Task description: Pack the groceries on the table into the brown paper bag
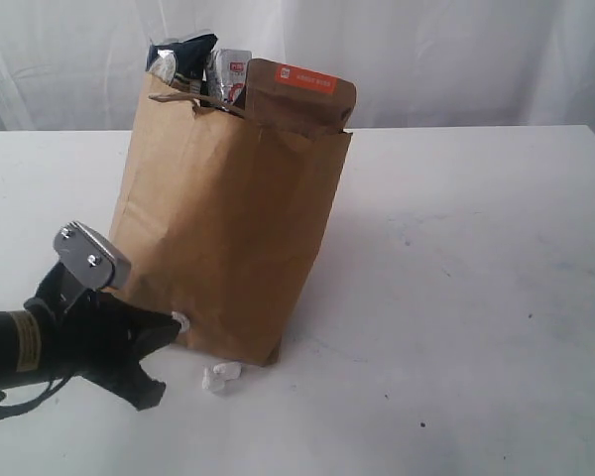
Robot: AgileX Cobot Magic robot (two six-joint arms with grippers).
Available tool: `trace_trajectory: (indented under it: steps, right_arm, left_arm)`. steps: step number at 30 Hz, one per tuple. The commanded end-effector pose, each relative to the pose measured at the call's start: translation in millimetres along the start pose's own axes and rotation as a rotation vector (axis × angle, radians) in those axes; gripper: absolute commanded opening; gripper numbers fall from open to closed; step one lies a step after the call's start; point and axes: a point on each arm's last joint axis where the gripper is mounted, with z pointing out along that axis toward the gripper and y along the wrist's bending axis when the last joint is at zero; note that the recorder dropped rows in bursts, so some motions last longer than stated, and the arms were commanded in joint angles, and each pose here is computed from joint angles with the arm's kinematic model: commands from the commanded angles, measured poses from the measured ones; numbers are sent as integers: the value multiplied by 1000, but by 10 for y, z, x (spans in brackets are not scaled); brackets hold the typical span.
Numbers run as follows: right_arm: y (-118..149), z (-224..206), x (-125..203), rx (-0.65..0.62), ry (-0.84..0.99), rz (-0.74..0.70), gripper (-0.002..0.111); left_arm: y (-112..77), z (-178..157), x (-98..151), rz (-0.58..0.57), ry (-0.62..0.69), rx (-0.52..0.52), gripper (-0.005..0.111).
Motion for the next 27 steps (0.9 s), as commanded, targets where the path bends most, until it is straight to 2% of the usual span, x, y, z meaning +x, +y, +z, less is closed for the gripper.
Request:
trace_trajectory:
  steps: [1,4,7,8,11,13,14,17,20,21,24,27]
  right_arm:
    - [0,4,11,-4,2,1,0]
    - [0,4,11,-4,2,1,0]
    - [0,4,11,-4,2,1,0]
    - [0,4,11,-4,2,1,0]
    - [0,4,11,-4,2,1,0]
    - [0,4,11,-4,2,-1,0]
    - [0,4,11,-4,2,-1,0]
    - [0,4,11,-4,2,-1,0]
    - [0,4,11,-4,2,-1,0]
    - [0,4,11,-4,2,-1,0]
    - [0,4,11,-4,2,-1,0]
    - [0,4,11,-4,2,-1,0]
  left_arm:
    - [-68,-273,-168,-168,-102,-17,0]
    - [-115,-456,-302,-219,-200,-11,0]
    - [-166,-633,-460,-201,-321,7,0]
    - [-185,-700,-522,-177,-377,12,0]
    - [-222,-884,-750,-8,-536,-6,0]
    - [-199,-977,-897,78,-615,-61,0]
    - [-175,-998,-944,86,-637,-89,0]
    - [-16,-991,-1056,14,-640,-215,0]
    - [169,-929,-1167,-189,-696,-296,0]
    - [213,-894,-1224,-222,-732,-301,0]
    - [285,-775,-1413,-200,-798,-289,0]
    - [342,-605,-1587,-156,-787,-260,0]
